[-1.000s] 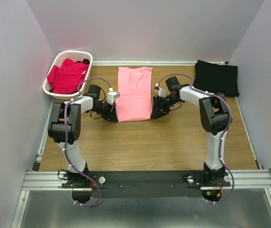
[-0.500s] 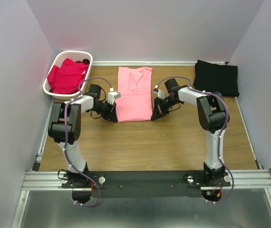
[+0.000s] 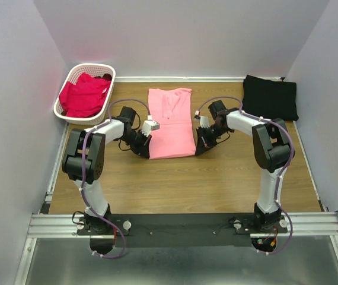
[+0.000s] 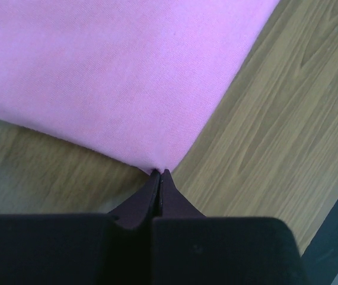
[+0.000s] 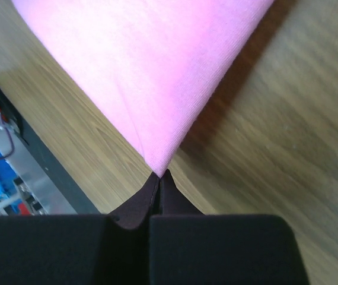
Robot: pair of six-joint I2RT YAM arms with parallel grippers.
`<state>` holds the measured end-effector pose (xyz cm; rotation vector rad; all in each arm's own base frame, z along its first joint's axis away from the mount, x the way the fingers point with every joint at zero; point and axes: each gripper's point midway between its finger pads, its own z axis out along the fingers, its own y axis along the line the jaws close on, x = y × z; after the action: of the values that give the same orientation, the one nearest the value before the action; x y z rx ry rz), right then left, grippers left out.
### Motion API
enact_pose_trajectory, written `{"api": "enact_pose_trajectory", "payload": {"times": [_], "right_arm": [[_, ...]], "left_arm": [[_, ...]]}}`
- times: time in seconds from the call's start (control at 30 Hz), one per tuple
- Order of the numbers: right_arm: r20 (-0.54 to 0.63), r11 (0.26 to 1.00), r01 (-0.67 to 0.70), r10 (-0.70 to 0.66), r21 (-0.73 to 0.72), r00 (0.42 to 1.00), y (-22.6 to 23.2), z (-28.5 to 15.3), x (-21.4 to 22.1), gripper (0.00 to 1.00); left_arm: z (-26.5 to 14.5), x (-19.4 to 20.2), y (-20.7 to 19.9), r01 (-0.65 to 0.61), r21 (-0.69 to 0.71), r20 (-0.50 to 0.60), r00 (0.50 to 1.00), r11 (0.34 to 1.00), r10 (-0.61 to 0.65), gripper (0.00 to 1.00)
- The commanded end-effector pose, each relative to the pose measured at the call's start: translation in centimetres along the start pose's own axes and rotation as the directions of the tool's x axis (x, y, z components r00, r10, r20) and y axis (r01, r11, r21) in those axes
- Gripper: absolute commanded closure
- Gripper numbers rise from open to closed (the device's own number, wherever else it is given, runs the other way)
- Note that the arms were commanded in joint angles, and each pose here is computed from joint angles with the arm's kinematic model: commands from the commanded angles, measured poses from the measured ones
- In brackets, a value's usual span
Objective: Fold and stack the t-shirts
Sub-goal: Fold the tshirt
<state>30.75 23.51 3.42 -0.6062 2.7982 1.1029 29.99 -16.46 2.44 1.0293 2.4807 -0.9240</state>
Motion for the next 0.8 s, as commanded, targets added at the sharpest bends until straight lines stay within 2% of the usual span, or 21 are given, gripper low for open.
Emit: {"api": "enact_pose_trajectory", "payload": {"times": [0.0,0.33,0.37,0.4,0.47,0.5,0.53,0.57,0.67,0.7,0.77], "right_arm": [[-0.125,0.997,0.010,-0.002,0.070,0.992,-1.3,-1.0,4.0,1.00],[-0.233,0.998,0.048,-0.036,0.047,0.972,-1.1,-1.9,7.7,1.00],[-0.247,0.998,0.050,-0.038,0.044,0.968,-1.0,-2.0,7.9,0.98],[-0.274,0.998,0.053,-0.039,0.045,0.961,-1.0,-2.4,8.0,0.87],[-0.270,0.994,0.085,-0.063,0.070,0.961,-1.0,-3.5,7.4,0.72],[-0.215,0.990,0.119,-0.100,0.080,0.971,-0.4,-5.0,5.9,0.44],[-0.185,0.986,0.144,-0.126,0.087,0.975,0.1,-5.7,5.1,0.32],[-0.153,0.982,0.163,-0.147,0.092,0.977,0.6,-6.4,4.3,0.29],[-0.004,0.980,0.192,-0.192,0.044,0.981,3.9,-8.2,1.3,0.28],[0.068,0.985,0.169,-0.170,0.016,0.983,4.9,-8.1,-0.1,0.16],[0.120,0.986,0.135,-0.122,-0.103,0.985,6.9,-7.5,0.0,0.07]], "left_arm": [[-0.2,2.3,-0.9,-0.027,-0.035,-0.110,0.994,0.999,0.023,1.00],[0.9,2.6,-2.8,-0.060,0.007,-0.145,0.988,0.998,0.061,1.00],[0.8,2.3,-3.0,-0.072,0.015,-0.138,0.988,0.997,0.073,0.97],[0.6,2.2,-3.2,-0.071,0.029,-0.130,0.989,0.997,0.075,0.82],[-0.7,0.5,-4.0,-0.093,0.084,-0.057,0.994,0.992,0.098,0.68],[-2.2,-0.6,-3.7,-0.100,0.078,0.001,0.995,0.992,0.100,0.65],[-3.1,-1.4,-3.9,-0.115,0.096,0.041,0.993,0.989,0.112,0.60],[-4.2,-3.3,-4.7,-0.152,0.126,0.106,0.985,0.980,0.139,0.51],[-6.0,-5.8,-6.4,-0.231,0.140,0.217,0.956,0.963,0.198,0.46],[-6.1,-7.0,-7.5,-0.249,0.179,0.280,0.940,0.952,0.193,0.45],[-5.4,-7.1,-9.6,-0.250,0.262,0.313,0.936,0.932,0.163,0.46]]}}
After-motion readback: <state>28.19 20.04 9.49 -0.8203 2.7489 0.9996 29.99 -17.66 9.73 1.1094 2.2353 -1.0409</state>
